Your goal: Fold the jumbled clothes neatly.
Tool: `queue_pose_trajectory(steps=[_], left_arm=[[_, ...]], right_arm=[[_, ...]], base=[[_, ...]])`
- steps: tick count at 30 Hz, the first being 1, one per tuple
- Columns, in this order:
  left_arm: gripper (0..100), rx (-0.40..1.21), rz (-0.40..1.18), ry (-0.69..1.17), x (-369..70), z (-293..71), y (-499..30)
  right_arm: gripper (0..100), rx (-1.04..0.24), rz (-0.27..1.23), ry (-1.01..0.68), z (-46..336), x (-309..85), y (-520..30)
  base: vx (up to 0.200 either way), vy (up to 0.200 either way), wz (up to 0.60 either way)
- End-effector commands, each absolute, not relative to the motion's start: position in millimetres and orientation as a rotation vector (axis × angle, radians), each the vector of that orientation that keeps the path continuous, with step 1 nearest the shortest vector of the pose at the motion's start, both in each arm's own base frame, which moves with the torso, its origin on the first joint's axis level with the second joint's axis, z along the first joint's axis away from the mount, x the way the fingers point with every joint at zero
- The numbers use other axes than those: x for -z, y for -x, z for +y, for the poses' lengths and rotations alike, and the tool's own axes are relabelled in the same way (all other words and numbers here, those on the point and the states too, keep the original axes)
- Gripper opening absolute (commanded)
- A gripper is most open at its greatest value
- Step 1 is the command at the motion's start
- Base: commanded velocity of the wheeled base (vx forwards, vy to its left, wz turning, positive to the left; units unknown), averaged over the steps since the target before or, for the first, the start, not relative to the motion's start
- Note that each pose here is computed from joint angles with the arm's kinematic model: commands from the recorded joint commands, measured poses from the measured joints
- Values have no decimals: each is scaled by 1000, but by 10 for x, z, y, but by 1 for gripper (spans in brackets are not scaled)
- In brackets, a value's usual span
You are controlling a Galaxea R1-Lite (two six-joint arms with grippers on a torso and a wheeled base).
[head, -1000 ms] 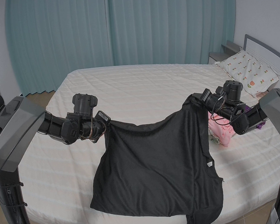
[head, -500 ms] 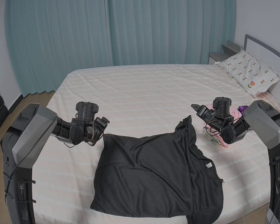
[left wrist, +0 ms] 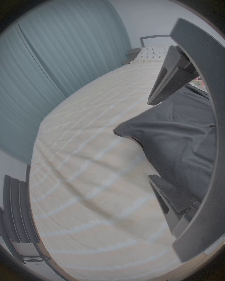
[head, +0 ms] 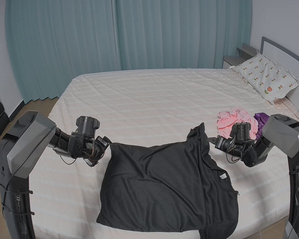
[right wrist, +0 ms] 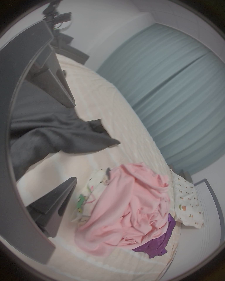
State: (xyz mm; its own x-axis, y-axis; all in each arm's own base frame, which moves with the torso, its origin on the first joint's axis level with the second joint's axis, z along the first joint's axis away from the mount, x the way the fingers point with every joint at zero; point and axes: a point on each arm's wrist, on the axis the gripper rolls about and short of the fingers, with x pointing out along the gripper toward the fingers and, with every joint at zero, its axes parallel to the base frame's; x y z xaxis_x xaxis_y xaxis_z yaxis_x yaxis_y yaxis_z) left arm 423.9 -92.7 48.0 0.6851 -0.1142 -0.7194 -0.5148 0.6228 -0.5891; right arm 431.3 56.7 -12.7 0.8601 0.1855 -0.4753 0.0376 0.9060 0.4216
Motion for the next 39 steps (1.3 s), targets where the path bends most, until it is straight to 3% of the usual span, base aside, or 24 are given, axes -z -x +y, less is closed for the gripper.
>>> queue_pose_trajectory(steps=[1, 19, 20, 27, 39], left_arm=[[100, -220, 888, 898, -607, -949, -3865], [100, -212, 883, 994, -477, -969, -3721], [100, -210, 883, 999, -483, -970, -3720], [100, -208, 893, 1008, -484, -937, -3697], [100, -216, 908, 1001, -432, -940, -3685]], right_arm=[[100, -129, 640, -274, 466, 377, -4078], [100, -196, 676, -85, 690, 662, -4092], [0, -193, 677, -79, 689, 673, -4093], [0, -155, 627, -67, 637, 589, -4181], [0, -63, 589, -182, 200, 411, -4250]], base=[[0, 0, 0], [0, 0, 0], [0, 0, 0], [0, 0, 0], [0, 0, 0]])
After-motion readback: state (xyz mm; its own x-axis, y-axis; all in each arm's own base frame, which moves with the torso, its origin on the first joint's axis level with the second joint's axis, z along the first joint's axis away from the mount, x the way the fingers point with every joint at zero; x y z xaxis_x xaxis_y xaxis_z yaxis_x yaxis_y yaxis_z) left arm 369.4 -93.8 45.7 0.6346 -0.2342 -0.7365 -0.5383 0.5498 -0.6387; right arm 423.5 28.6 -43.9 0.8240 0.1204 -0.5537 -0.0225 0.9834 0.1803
